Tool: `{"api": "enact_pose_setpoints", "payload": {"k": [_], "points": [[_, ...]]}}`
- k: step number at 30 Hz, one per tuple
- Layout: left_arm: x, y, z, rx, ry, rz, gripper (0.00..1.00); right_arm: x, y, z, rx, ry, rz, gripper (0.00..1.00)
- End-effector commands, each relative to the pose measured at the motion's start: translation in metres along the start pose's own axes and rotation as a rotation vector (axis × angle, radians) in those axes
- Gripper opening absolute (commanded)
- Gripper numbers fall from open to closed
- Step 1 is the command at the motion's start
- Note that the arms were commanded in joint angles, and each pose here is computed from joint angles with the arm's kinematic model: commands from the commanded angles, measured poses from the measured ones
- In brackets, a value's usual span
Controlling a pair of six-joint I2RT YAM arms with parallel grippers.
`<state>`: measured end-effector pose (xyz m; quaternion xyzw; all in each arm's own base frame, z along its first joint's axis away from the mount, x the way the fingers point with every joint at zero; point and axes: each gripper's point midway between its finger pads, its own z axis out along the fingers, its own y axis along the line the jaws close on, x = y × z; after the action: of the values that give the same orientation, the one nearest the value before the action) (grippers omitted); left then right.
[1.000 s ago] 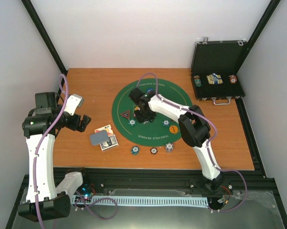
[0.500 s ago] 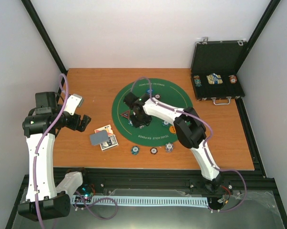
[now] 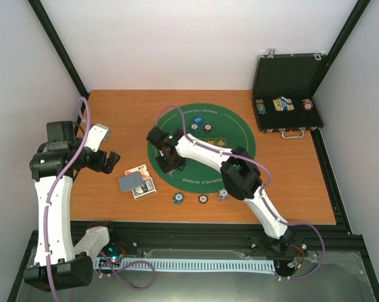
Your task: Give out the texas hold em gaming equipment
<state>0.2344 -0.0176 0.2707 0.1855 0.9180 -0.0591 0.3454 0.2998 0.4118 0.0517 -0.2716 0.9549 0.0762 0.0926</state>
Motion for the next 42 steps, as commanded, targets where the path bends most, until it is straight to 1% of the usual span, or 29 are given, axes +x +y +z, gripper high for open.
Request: {"api": "enact_pose_setpoints", "payload": {"k": [1,12,17,19,21,24,29,34,39,42], "points": [[-0.01,0.005,-0.007,-0.027,-0.039,0.008,1.0,0.003,0.015,0.007,-0.01,0.027,-0.015,0.26],[-0.011,0.004,-0.009,-0.028,-0.045,0.009,1.0,0.006,0.016,0.028,0.005,0.056,-0.015,0.27],[-0.012,0.004,-0.01,-0.028,-0.047,0.007,1.0,0.006,0.014,0.031,0.017,0.06,-0.02,0.39],[-0.012,0.004,-0.01,-0.028,-0.047,0.009,1.0,0.005,0.015,0.03,0.013,0.058,-0.018,0.47],[-0.011,0.004,-0.01,-0.028,-0.046,0.009,1.0,0.004,0.016,0.027,0.01,0.053,-0.021,0.52],[-0.011,0.004,-0.01,-0.028,-0.047,0.007,1.0,-0.001,0.017,0.019,0.006,0.037,-0.024,0.53],[-0.012,0.004,-0.01,-0.027,-0.048,0.007,1.0,-0.007,0.02,0.004,0.001,0.013,-0.025,0.53],[-0.01,0.003,-0.009,-0.027,-0.044,0.009,1.0,-0.009,0.027,-0.029,-0.005,-0.03,-0.038,0.53],[-0.009,0.004,-0.009,-0.028,-0.04,0.008,1.0,0.012,0.016,-0.065,0.017,-0.067,-0.038,0.54],[-0.009,0.003,-0.008,-0.026,-0.041,0.009,1.0,0.034,-0.005,-0.083,0.056,-0.083,-0.025,0.6]]}}
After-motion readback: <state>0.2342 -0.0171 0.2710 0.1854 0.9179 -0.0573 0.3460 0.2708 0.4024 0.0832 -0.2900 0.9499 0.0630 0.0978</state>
